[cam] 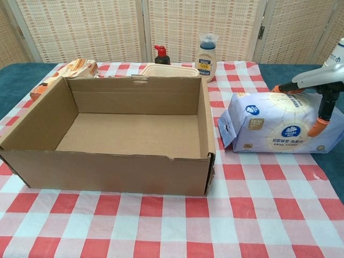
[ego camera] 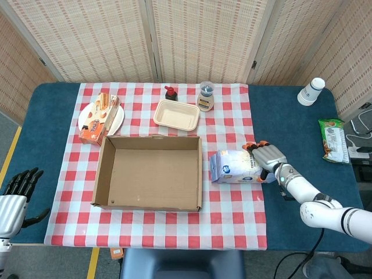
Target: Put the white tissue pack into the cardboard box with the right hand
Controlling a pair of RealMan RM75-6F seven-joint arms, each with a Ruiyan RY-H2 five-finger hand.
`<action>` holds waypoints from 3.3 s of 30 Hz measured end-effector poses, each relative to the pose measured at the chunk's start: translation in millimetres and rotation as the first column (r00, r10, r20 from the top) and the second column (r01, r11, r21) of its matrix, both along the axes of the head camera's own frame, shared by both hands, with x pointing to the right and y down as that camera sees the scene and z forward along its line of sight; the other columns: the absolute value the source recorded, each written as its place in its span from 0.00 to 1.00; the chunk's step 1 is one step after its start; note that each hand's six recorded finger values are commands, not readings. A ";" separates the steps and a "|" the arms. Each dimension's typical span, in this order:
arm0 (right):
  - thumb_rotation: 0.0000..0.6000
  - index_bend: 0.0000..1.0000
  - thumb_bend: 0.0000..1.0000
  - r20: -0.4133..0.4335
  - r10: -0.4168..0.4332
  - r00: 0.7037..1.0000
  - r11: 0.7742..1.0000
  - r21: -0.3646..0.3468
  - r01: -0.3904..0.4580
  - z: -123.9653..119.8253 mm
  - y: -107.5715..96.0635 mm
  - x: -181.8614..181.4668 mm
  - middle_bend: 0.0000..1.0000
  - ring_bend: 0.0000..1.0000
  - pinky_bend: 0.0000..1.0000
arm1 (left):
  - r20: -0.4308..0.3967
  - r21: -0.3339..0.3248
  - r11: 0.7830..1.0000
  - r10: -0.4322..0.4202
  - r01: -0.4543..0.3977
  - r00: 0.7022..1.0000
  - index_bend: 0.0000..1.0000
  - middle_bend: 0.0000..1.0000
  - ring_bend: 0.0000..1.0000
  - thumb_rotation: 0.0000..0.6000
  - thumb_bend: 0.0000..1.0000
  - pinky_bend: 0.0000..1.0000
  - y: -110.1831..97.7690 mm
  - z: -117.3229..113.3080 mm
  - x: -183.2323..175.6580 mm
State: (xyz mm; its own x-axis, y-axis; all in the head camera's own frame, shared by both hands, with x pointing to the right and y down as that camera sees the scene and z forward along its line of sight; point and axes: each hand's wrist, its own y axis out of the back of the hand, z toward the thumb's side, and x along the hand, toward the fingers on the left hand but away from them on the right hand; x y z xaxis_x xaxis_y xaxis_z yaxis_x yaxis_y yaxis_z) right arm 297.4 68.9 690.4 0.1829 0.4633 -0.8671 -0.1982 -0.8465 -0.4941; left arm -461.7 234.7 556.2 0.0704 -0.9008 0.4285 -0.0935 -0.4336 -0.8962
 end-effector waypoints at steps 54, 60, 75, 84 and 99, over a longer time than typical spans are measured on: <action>1.00 0.42 0.01 0.140 -0.108 0.984 0.943 0.329 0.056 -162.2 -56.9 -97.2 0.25 0.21 0.33 | -0.003 -0.020 1.000 -0.006 0.006 1.000 0.00 0.00 0.00 1.00 0.20 0.07 0.1 4.3 -1.2; 1.00 0.42 0.03 0.199 -0.155 0.968 0.952 0.290 0.093 -147.1 -46.5 -143.9 0.25 0.21 0.33 | -0.013 -0.014 1.000 -0.019 0.019 1.000 0.00 0.00 0.00 1.00 0.20 0.07 -1.0 1.1 -4.5; 1.00 0.42 0.04 0.298 -0.247 0.922 0.952 0.250 0.175 -121.4 -23.7 -263.7 0.25 0.21 0.33 | -0.036 -0.023 0.999 -0.035 0.034 0.999 0.00 0.00 0.00 1.00 0.20 0.07 -2.6 0.4 -8.1; 1.00 0.41 0.06 0.291 -0.244 0.925 0.955 0.236 0.178 -95.6 -18.6 -288.7 0.26 0.22 0.33 | -0.052 -0.017 0.998 -0.056 0.055 0.997 0.00 0.00 0.00 1.00 0.20 0.07 -4.9 -4.2 -15.3; 1.00 0.00 0.00 0.348 -0.219 0.911 0.969 0.188 0.161 -80.3 -14.6 -304.4 0.03 0.00 0.00 | -0.054 -0.038 0.997 -0.072 0.070 0.996 0.00 0.00 0.00 1.00 0.20 0.07 -6.4 -1.0 -20.5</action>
